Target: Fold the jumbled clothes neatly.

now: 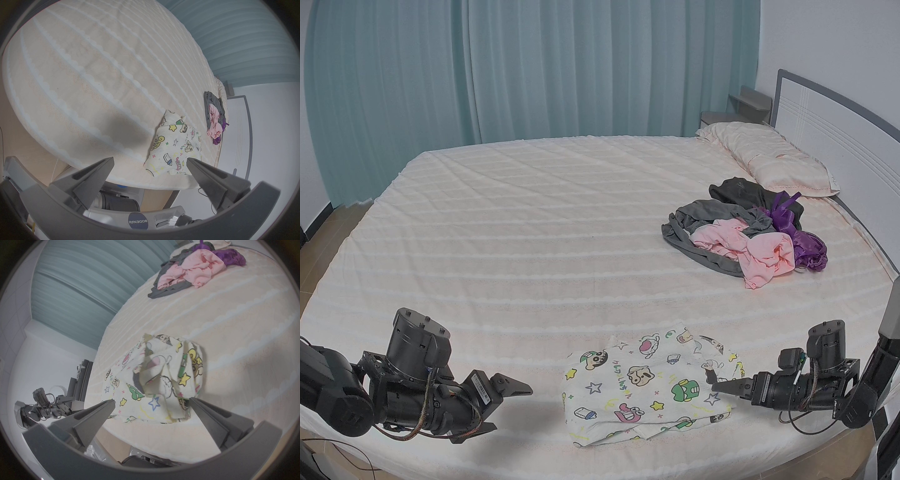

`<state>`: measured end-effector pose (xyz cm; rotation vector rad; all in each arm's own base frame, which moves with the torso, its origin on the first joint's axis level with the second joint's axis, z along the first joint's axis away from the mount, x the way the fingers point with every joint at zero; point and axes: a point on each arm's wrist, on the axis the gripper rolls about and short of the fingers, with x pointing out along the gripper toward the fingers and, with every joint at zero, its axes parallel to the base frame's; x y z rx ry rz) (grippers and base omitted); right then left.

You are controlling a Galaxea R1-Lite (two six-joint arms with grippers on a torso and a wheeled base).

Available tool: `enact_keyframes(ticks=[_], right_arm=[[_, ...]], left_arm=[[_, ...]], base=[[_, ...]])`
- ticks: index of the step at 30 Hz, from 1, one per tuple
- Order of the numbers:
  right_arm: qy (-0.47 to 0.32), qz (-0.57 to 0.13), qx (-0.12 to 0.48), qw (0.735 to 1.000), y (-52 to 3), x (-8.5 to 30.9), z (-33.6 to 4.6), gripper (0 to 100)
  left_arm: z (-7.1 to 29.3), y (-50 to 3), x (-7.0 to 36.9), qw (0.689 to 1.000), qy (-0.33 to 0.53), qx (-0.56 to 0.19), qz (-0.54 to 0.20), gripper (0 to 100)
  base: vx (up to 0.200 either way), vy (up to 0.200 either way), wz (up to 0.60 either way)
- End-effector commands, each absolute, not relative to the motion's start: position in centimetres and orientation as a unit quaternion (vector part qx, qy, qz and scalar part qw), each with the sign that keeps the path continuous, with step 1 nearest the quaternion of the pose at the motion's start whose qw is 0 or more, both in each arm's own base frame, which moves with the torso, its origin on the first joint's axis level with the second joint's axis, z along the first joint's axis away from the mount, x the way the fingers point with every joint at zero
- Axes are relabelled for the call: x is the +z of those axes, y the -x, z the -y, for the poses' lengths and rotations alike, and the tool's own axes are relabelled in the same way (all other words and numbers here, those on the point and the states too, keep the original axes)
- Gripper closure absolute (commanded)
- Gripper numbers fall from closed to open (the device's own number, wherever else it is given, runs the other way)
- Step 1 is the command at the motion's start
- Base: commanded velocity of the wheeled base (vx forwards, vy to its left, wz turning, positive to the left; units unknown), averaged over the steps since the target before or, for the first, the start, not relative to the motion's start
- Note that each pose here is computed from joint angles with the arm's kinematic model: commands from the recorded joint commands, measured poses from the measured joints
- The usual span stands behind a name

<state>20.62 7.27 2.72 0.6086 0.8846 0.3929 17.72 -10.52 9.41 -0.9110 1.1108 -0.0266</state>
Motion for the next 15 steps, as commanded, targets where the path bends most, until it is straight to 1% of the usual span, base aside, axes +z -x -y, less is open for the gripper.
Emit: enact_keyframes(ticks=[1, 5, 11, 15], right_arm=[[-0.278, -0.414, 0.189, 0.846, -19.5, 2.9, -7.7, 0], [-0.27, -0.412, 0.183, 0.851, -19.3, 2.9, -7.9, 0], [-0.262, -0.433, 0.183, 0.843, -19.1, 1.9, -8.2, 0], [-0.26, -0.429, 0.189, 0.844, -19.3, 2.0, -8.5, 0]], left_arm=[[10.5, -17.7, 9.4, 0.753, 0.417, -0.012, -0.509, 0], [10.5, -17.7, 9.4, 0.753, 0.417, -0.012, -0.509, 0], [10.5, -17.7, 9.4, 0.753, 0.417, -0.012, -0.509, 0], [10.5, -17.7, 9.4, 0.753, 0.417, -0.012, -0.509, 0]], base=[[0.0, 0.0, 0.0], [0.0, 0.0, 0.0], [0.0, 0.0, 0.0], [0.0, 0.0, 0.0]])
